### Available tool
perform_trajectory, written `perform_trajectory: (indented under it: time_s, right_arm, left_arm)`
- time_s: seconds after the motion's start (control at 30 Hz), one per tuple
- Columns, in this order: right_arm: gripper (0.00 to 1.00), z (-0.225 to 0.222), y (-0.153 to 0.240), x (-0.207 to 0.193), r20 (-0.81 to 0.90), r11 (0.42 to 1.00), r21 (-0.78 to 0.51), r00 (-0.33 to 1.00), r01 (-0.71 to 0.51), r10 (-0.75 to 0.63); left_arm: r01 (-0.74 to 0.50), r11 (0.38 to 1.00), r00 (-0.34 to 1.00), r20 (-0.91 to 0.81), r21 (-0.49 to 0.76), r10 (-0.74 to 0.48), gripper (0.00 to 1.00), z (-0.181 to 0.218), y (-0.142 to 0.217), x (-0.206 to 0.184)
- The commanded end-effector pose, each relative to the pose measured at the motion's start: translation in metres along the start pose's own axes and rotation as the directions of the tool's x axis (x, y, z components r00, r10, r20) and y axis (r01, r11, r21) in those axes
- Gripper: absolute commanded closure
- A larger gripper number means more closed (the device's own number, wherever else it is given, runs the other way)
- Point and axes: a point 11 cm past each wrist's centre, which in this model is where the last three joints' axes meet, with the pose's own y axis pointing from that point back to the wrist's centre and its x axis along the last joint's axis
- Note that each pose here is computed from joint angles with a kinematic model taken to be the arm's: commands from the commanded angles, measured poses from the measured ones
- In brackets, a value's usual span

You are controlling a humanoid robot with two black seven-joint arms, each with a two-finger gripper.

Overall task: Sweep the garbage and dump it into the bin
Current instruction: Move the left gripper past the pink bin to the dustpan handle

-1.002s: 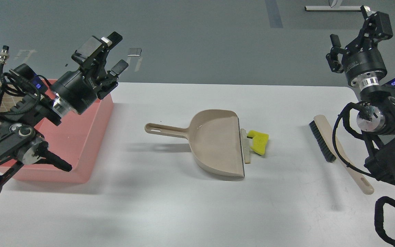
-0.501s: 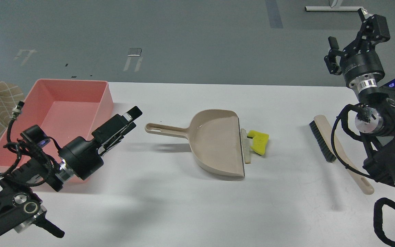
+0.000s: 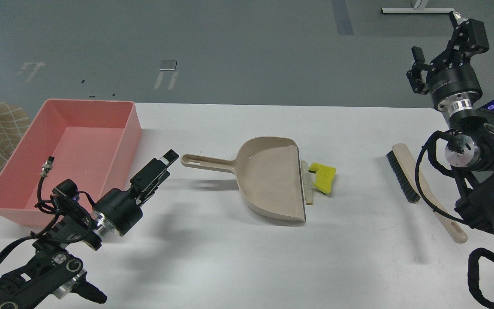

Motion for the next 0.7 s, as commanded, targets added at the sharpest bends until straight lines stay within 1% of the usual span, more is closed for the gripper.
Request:
perform_trajectory:
  time_s: [0.0,0.33,0.67]
  right_arm:
    - [0.00,0.000,0.000,0.000,-0.001,1.000,-0.001,1.000,0.001,-0.001]
    - [0.00,0.000,0.000,0.001,-0.001,1.000,-0.001,1.000,-0.004,0.004]
    - [0.00,0.001,0.001,0.002,-0.002,1.000,-0.002,1.000,-0.005,0.005]
  left_arm:
    - [-0.016,1.000,1.000,-0.021,0.007,0.017,0.02,-0.006,-0.008,-0.004]
    - [-0.006,1.000,0.998,-0.070,-0.004,0.006,0.02,-0.005,-0.018,-0.024]
    - [-0.005,1.000,1.000,-0.029,0.022,0.006,0.02,-0.018,-0.043,-0.035]
